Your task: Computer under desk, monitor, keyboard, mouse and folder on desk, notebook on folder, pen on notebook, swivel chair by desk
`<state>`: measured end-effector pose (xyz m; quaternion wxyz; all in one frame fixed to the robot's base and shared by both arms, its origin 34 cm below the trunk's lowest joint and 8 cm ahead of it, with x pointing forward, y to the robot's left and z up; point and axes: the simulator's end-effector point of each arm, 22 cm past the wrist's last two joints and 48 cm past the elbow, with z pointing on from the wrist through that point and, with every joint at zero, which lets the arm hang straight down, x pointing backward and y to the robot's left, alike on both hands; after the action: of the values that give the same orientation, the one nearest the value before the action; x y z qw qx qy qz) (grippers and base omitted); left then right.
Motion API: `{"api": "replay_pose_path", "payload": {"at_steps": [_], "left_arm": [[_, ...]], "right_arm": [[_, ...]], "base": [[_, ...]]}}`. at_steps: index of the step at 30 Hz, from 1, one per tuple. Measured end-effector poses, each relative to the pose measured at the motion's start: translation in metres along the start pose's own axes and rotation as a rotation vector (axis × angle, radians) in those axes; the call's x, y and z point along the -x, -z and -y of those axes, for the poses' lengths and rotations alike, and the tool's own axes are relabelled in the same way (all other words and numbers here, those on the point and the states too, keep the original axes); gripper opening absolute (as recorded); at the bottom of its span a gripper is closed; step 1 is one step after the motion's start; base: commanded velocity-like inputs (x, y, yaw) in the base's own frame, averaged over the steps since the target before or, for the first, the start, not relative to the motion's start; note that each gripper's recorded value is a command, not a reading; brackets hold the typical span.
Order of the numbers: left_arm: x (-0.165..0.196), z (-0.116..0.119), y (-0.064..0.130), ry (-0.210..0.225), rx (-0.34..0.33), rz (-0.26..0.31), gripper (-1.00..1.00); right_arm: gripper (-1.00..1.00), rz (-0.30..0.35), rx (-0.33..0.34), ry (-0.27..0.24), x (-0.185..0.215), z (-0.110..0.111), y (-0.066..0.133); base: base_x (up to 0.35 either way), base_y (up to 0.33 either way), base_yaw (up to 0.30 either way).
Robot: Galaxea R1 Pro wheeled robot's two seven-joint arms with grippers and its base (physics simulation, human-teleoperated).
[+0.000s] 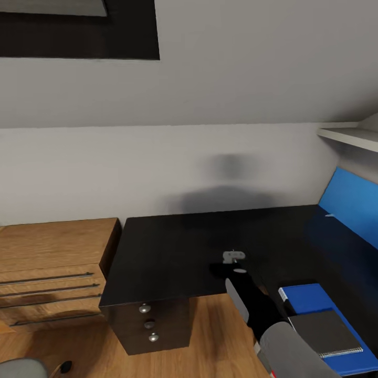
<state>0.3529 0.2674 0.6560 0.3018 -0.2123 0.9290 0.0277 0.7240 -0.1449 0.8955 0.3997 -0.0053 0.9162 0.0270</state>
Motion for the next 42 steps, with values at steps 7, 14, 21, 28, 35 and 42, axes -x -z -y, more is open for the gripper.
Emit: {"api": "replay_pose_path", "payload": {"at_steps": [7,14,21,28,35,42], "left_arm": [[-0.001,0.003,0.000,0.004,-0.002,-0.002,1.00],[-0.001,0.003,0.000,0.004,-0.001,-0.001,1.00],[-0.001,0.003,0.001,0.005,-0.001,-0.001,1.00],[-0.001,0.003,0.000,0.005,-0.001,-0.002,1.00],[-0.006,-0.002,0.001,0.002,0.005,-0.013,1.00],[-0.017,0.001,0.004,-0.018,-0.004,-0.038,1.00]], "right_arm": [[1.00,0.011,-0.014,0.011,0.010,0.010,0.002],[1.00,0.002,-0.026,0.016,0.006,0.018,0.000],[1.00,-0.010,-0.027,0.016,0.000,0.019,-0.001],[1.00,-0.029,-0.032,0.017,-0.009,0.021,-0.003],[1.00,-0.030,-0.034,0.018,-0.009,0.023,-0.004],[1.00,-0.031,-0.036,0.018,-0.009,0.024,-0.004]], "base": [[0.000,0.000,0.000],[0.022,0.000,0.000],[0.233,0.000,0.000],[0.061,0.000,0.000],[0.007,0.000,0.000],[0.001,0.000,0.000]]}}
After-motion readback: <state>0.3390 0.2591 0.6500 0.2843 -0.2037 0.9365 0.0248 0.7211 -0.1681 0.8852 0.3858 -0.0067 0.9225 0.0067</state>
